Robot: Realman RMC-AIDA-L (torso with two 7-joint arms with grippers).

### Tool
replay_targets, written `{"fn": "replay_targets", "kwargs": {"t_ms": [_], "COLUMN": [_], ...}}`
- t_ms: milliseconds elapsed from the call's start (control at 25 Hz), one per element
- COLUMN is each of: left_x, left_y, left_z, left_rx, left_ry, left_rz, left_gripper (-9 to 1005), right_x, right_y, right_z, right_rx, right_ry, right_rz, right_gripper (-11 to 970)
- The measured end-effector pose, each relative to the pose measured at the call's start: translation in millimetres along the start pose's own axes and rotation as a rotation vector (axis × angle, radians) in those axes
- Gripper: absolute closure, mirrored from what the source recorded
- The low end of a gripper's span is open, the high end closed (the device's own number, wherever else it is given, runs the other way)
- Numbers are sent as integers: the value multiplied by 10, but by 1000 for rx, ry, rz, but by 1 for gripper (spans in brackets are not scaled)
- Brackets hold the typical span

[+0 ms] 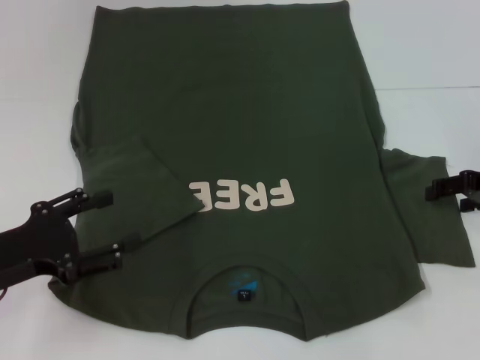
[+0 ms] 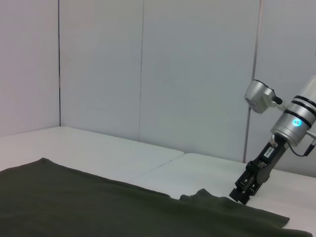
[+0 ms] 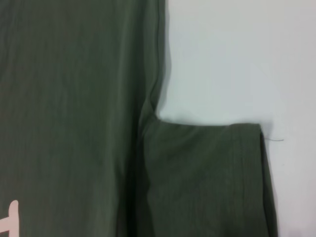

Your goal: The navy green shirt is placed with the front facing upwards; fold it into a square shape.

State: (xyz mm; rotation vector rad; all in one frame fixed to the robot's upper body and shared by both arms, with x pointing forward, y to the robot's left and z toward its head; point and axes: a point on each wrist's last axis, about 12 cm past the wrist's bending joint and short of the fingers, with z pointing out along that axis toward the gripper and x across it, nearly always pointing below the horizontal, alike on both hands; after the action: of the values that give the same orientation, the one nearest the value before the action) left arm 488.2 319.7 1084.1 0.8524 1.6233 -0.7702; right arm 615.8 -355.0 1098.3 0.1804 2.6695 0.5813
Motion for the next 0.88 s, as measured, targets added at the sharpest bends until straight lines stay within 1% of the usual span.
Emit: {"fn": "replay_targets", "kwargs": {"t_ms": [600, 880], "left_x": [1, 0], "left_y": [-1, -1], "left_z": [-3, -2], "left_rx": [0, 0], "left_ry": [-1, -1], "left_rz": [0, 0], "left_gripper": [162, 162], "right_x": [14, 16], "right_y": [24, 43], "right_z": [29, 24], "right_rx": [-6, -29], "right_ry": [10, 10], "right_rz": [1, 16], "right_gripper": [122, 122]}}
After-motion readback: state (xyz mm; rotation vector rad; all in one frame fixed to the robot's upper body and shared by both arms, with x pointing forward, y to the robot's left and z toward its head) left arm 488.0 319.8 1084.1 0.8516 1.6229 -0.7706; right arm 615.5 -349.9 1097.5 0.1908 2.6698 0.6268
